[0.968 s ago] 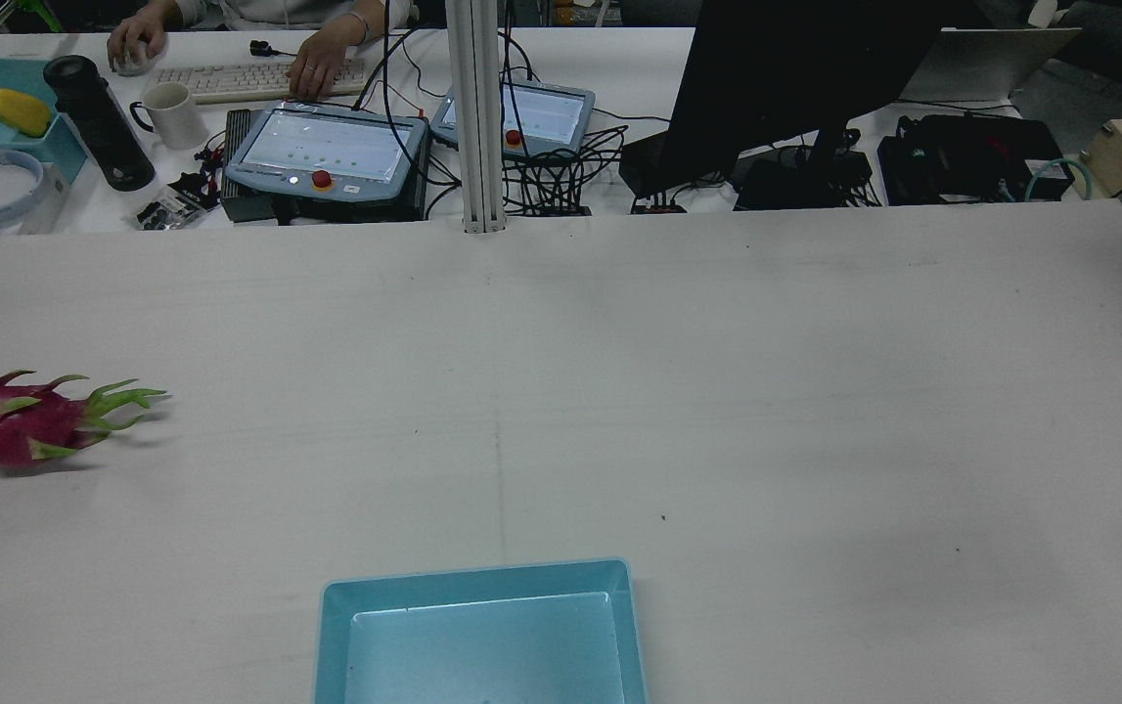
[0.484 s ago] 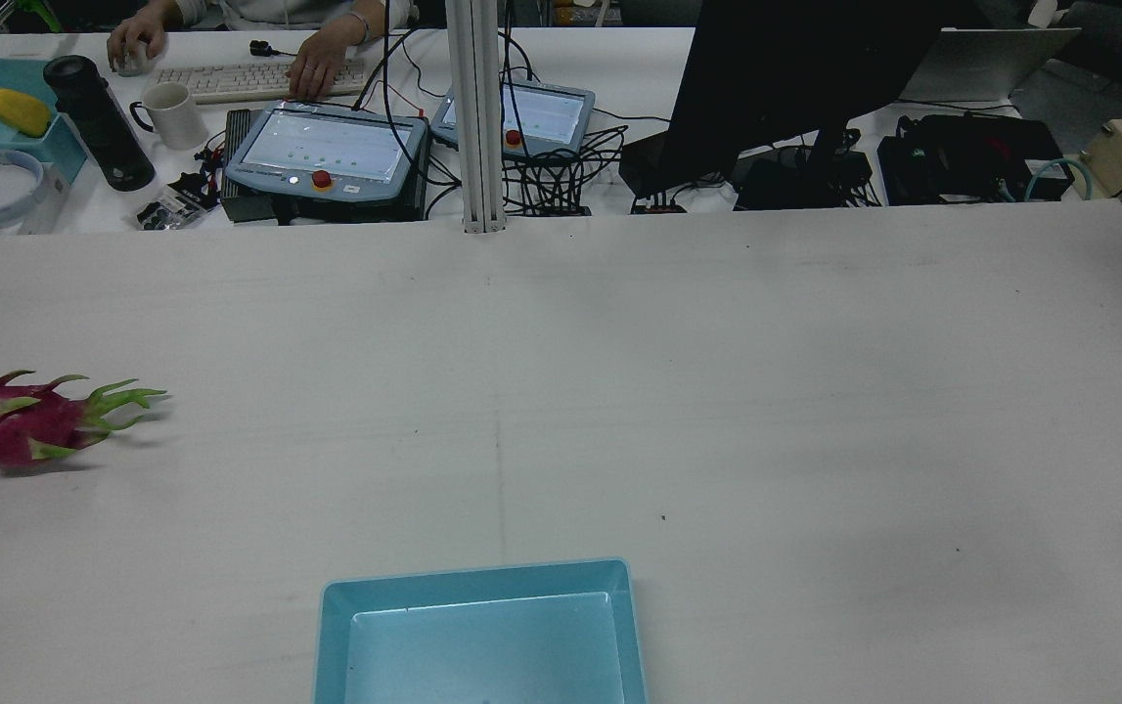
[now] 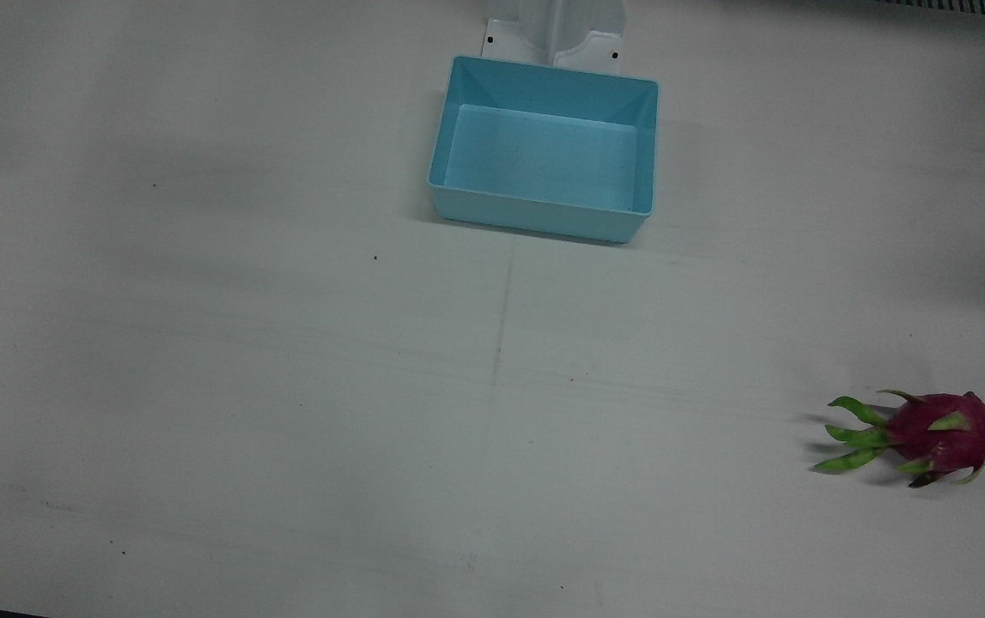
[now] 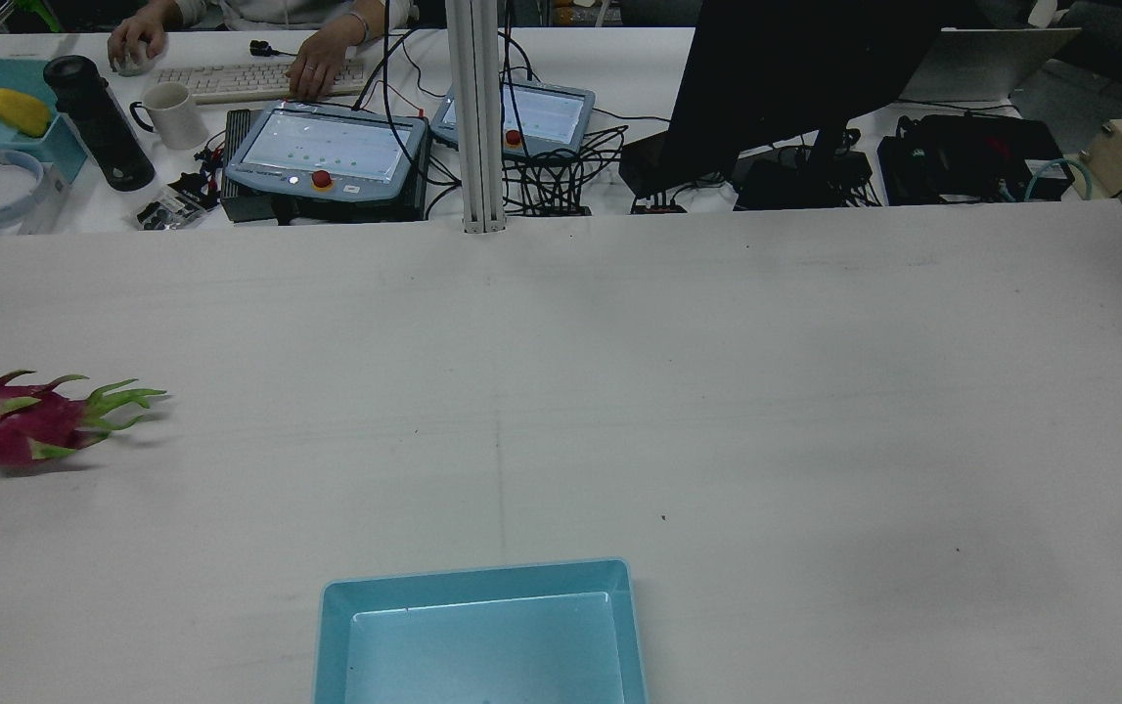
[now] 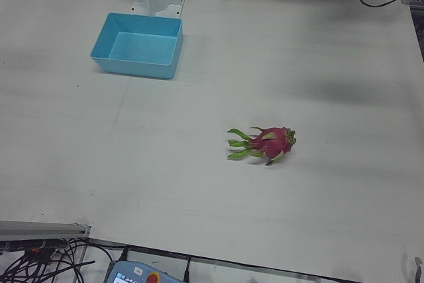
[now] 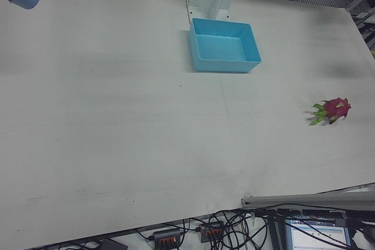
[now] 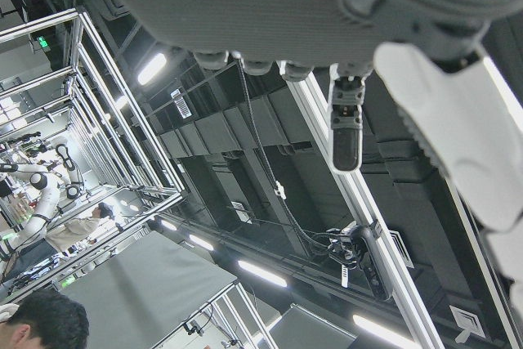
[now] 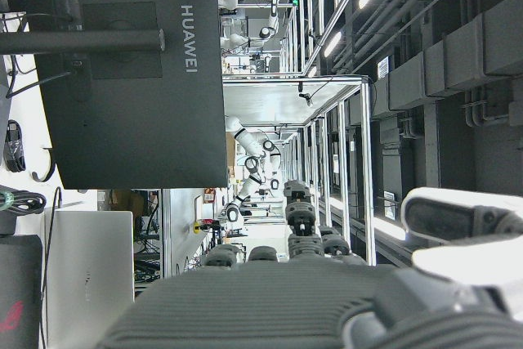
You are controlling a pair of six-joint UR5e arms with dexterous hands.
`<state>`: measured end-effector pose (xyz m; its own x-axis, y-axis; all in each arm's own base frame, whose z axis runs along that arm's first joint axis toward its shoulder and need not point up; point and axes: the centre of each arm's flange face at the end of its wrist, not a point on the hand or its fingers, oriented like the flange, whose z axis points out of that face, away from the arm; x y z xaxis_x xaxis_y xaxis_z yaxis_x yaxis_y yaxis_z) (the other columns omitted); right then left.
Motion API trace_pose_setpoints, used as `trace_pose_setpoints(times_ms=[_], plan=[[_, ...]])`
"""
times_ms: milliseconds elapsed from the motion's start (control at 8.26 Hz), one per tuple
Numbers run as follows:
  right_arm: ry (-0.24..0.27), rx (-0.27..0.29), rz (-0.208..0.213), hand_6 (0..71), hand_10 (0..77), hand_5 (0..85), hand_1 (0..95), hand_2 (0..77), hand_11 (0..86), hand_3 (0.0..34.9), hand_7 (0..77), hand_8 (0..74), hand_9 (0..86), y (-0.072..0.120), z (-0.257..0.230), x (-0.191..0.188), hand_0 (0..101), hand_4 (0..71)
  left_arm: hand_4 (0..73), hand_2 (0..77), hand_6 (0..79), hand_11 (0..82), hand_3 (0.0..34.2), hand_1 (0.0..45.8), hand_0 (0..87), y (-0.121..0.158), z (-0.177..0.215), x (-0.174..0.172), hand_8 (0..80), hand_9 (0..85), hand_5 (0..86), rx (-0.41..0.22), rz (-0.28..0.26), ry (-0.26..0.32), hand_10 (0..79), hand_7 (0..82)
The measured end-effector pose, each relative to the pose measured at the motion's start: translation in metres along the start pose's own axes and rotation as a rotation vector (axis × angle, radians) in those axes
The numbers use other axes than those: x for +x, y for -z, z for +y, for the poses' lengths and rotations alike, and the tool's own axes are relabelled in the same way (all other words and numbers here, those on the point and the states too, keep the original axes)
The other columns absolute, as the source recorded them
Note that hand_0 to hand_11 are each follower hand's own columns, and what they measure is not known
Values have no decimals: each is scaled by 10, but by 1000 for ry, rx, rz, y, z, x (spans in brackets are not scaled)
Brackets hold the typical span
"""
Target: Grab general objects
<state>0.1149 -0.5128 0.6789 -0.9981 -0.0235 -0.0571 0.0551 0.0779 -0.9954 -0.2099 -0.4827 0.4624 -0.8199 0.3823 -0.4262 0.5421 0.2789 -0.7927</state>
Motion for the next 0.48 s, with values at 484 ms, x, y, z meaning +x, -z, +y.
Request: trace_pose_setpoints(times_ms=[484], plan=[[0,1,1,0,0,0,60,747,5,0,0,0,5,1,0,1,0,0,49,93,0,11,36,0,552,-1,3,-2,11,5,464,-16,2,-3,0,33]])
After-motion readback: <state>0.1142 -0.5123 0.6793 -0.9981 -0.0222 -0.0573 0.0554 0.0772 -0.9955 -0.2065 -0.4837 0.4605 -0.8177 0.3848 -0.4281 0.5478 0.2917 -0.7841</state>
